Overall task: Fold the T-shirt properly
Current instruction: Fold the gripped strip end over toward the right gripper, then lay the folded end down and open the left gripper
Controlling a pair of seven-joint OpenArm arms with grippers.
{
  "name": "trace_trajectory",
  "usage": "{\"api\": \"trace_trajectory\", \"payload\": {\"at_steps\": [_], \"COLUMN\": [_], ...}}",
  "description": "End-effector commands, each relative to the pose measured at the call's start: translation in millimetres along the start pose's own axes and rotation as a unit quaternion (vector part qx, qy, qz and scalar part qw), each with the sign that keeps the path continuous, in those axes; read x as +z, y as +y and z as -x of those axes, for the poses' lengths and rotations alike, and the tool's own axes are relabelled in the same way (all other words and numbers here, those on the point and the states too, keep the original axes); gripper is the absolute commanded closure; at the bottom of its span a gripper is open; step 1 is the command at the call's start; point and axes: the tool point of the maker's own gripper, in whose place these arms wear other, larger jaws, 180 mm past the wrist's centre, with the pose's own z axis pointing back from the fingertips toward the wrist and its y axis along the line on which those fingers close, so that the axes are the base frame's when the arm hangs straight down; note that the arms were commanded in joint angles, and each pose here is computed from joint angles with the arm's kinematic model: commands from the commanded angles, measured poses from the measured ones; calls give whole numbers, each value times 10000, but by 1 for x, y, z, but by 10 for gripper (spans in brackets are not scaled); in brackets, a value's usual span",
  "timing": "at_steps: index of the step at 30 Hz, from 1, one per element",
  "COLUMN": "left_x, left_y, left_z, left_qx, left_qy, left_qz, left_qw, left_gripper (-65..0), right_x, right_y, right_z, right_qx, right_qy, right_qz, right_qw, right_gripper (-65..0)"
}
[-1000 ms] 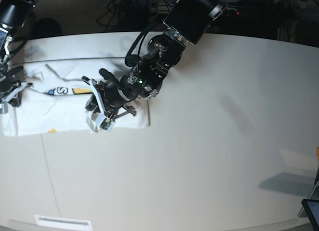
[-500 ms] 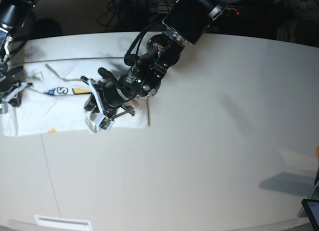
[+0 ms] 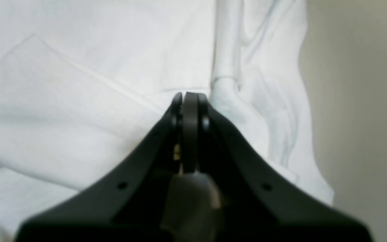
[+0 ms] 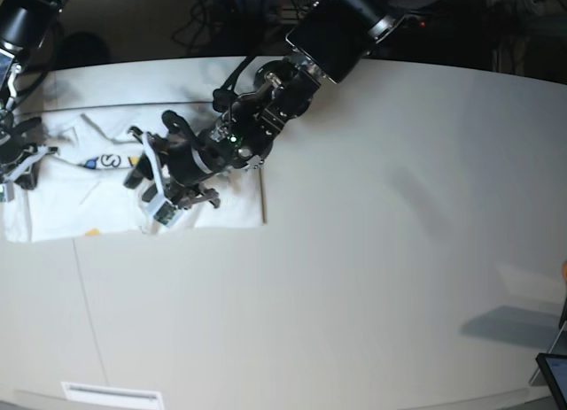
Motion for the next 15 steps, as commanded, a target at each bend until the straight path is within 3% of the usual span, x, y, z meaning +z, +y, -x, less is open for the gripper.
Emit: {"api": "trace_trajectory", "payload": {"at_steps": [1, 5, 8, 13, 15], "left_x": [-1, 3, 9, 20, 27], "left_y": [-11, -26, -39, -46, -35], "left_z": [-28, -64, -87, -110, -108], "left_qx": [34, 422, 238, 54, -184], "left_qy": [-368, -1000, -1316, -1600, -1637], "left_qz": [213, 736, 1166, 1131, 723], "left_qw": [9991, 9914, 9841, 9806, 9837], "left_gripper": [-297, -316, -311, -304, -239], "right_x": [4, 4, 5, 6, 6], "right_y": [-8, -8, -7, -8, -8], "right_z": [30, 31, 35, 38, 38], "right_qx": [238, 238, 243, 252, 252], "right_qy": [723, 730, 776, 806, 806], "right_qz": [110, 110, 105, 106, 106], "right_qw": [9970, 9970, 9966, 9964, 9964], "right_gripper": [-3, -3, -3, -3, -3]}}
